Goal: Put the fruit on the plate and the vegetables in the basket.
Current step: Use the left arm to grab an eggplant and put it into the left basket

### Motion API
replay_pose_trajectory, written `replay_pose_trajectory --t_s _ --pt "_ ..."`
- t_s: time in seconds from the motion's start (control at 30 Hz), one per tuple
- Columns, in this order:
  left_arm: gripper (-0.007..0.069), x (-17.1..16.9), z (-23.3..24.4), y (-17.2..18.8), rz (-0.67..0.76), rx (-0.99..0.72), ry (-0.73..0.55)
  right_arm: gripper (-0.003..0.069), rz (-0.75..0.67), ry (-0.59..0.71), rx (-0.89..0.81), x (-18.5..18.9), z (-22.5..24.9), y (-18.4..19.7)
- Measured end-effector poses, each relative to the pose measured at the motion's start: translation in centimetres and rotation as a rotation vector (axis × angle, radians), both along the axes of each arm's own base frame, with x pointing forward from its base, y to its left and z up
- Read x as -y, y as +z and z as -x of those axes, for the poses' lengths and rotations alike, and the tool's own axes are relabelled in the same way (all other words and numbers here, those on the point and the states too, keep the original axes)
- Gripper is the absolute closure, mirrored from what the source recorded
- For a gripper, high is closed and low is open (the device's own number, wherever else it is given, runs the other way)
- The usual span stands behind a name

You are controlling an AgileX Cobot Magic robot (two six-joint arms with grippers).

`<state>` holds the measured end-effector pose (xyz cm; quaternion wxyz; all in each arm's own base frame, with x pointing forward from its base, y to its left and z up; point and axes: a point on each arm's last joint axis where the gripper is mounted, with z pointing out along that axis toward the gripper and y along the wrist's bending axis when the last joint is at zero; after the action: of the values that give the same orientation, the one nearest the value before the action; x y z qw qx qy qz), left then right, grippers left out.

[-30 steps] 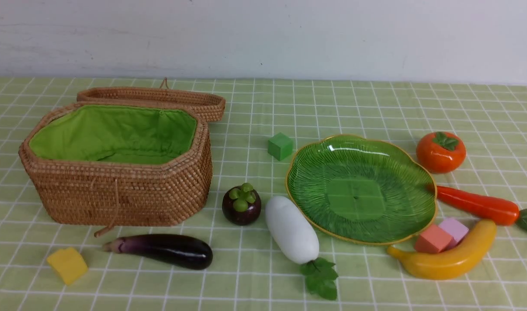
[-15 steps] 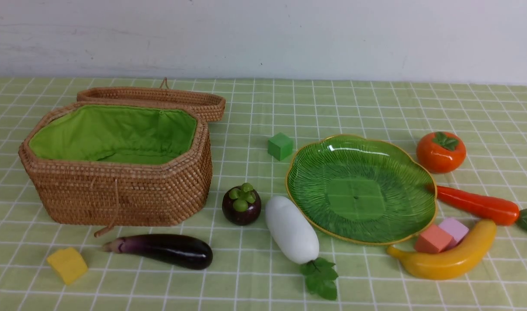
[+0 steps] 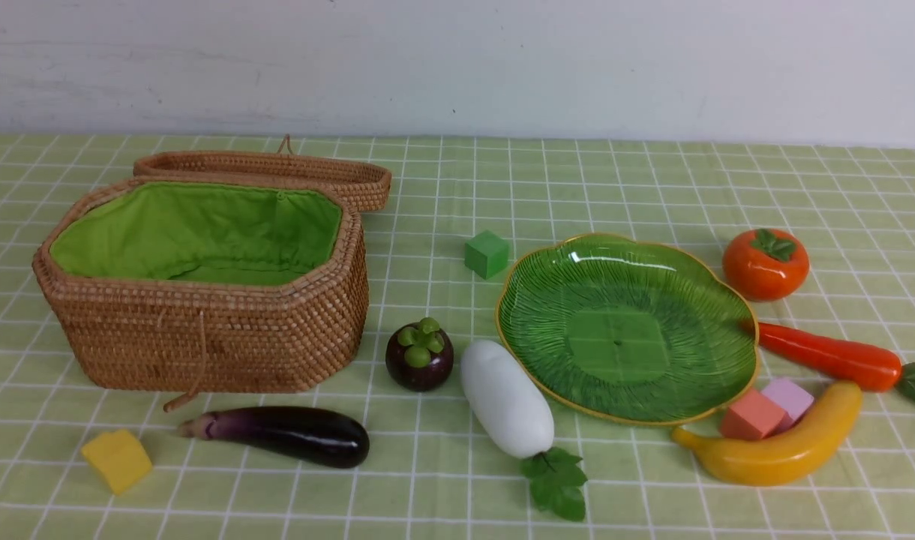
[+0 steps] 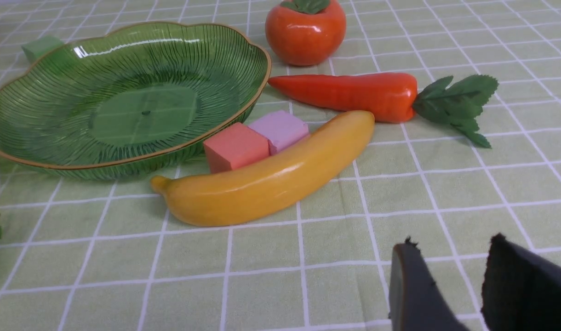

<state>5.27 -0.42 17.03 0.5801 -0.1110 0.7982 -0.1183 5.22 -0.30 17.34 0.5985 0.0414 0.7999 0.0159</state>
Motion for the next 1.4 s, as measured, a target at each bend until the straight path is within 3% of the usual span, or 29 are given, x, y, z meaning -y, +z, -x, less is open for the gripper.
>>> replay_pose_trajectory --t_s 0.27,0.63,0.8,0.93,1.1,1.13,1.27,1.4 --pt "0.0387 0.2 -0.2 1.0 0.108 0.109 0.007 0.0419 0.0 0.0 0.0 0.0 0.0 0.0" --pt "0.0387 -0.7 -0.4 3.8 0.73 0.389 0.138 0.0418 0.0 0.0 0.0 0.0 0.0 0.0" --pt "0.0387 -1.1 -0.3 4.1 0.856 0.426 0.18 0.0418 -0.042 0.0 0.055 -0.1 -0.2 0.4" --pt "0.0437 -0.1 0.0 5.6 0.783 0.364 0.081 0.0418 -0.279 -0.012 0.154 -0.4 -0.3 1.2" --pt "0.063 1.4 1.0 8.7 0.553 0.262 -0.088 0.042 -0.534 -0.021 0.291 -0.5 -0.4 2.5" --pt "0.0638 1.6 0.8 9.1 0.512 0.23 -0.106 0.0423 -0.567 -0.021 0.314 -0.5 -0.4 2.8" --pt "0.0638 2.6 -0.3 10.8 0.352 0.038 -0.201 0.045 -0.622 -0.023 0.277 -0.6 -0.2 3.5" --pt "0.0638 3.5 -2.1 12.2 0.186 -0.18 -0.347 0.0524 -0.54 0.051 0.182 -1.0 0.7 7.5"
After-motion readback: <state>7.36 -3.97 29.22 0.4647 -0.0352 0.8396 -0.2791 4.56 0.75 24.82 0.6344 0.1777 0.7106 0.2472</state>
